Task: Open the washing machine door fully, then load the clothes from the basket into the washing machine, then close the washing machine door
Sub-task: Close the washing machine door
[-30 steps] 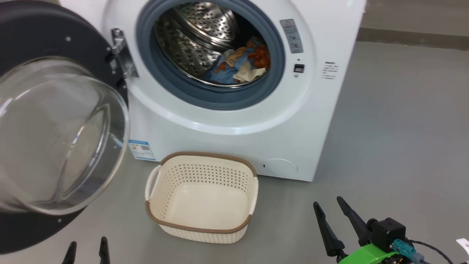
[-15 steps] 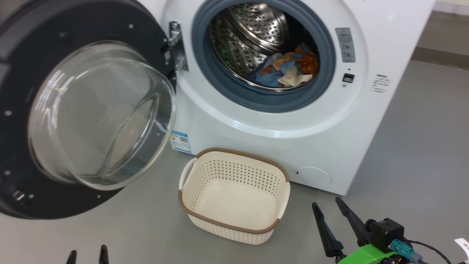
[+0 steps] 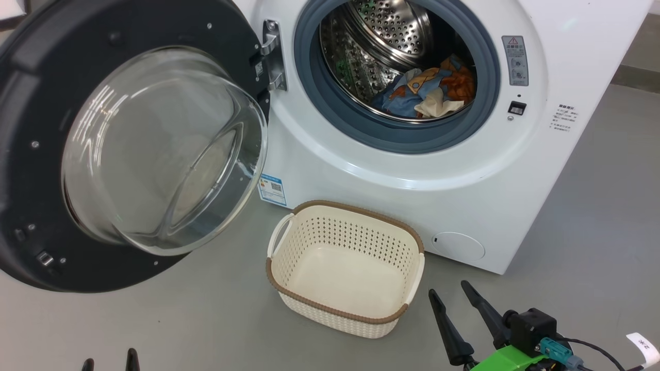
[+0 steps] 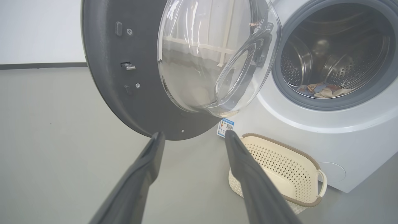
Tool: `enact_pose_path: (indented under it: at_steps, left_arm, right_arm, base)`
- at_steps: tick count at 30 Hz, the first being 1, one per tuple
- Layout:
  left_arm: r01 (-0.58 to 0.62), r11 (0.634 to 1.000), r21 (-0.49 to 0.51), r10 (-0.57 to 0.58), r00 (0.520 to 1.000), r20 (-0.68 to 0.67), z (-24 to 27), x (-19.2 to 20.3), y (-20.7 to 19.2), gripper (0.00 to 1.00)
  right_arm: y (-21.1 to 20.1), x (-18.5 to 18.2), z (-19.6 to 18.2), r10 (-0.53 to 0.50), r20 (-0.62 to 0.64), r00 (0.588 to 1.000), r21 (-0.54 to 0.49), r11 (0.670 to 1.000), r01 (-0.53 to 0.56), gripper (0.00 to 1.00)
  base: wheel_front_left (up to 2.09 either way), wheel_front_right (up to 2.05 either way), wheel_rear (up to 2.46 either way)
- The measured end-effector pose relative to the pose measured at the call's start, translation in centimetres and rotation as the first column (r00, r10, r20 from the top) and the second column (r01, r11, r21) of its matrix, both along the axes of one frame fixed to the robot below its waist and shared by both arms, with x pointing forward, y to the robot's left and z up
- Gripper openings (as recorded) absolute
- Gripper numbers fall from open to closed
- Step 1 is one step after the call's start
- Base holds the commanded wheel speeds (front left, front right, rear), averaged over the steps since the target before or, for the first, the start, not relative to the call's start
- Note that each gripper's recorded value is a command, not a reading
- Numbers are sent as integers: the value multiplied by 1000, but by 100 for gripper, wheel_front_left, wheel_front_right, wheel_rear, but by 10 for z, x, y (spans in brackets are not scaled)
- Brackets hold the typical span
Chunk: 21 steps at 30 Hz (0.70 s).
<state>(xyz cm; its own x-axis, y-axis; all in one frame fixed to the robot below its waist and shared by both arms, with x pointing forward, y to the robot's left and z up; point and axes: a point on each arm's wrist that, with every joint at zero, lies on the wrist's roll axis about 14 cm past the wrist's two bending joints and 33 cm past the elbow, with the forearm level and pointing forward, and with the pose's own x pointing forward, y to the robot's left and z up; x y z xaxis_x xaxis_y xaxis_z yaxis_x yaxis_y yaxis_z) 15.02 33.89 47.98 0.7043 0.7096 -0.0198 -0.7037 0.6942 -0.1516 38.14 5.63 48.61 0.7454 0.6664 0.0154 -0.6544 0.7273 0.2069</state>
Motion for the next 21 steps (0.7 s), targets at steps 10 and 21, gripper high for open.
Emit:
enact_pose_path:
  at_steps: [10,21]
  left_arm:
    - [-8,1000,-2,8,1000,0,0,-1,1,100]
    - [-2,1000,2,2,1000,7,3,1,0,0]
  right_arm:
    - [3,1,-1,9,2,1000,-4,1000,-9,100]
    - [1,1,-1,4,0,1000,-6,1000,-4,100]
  base:
    - [0,0,0]
    - [0,0,0]
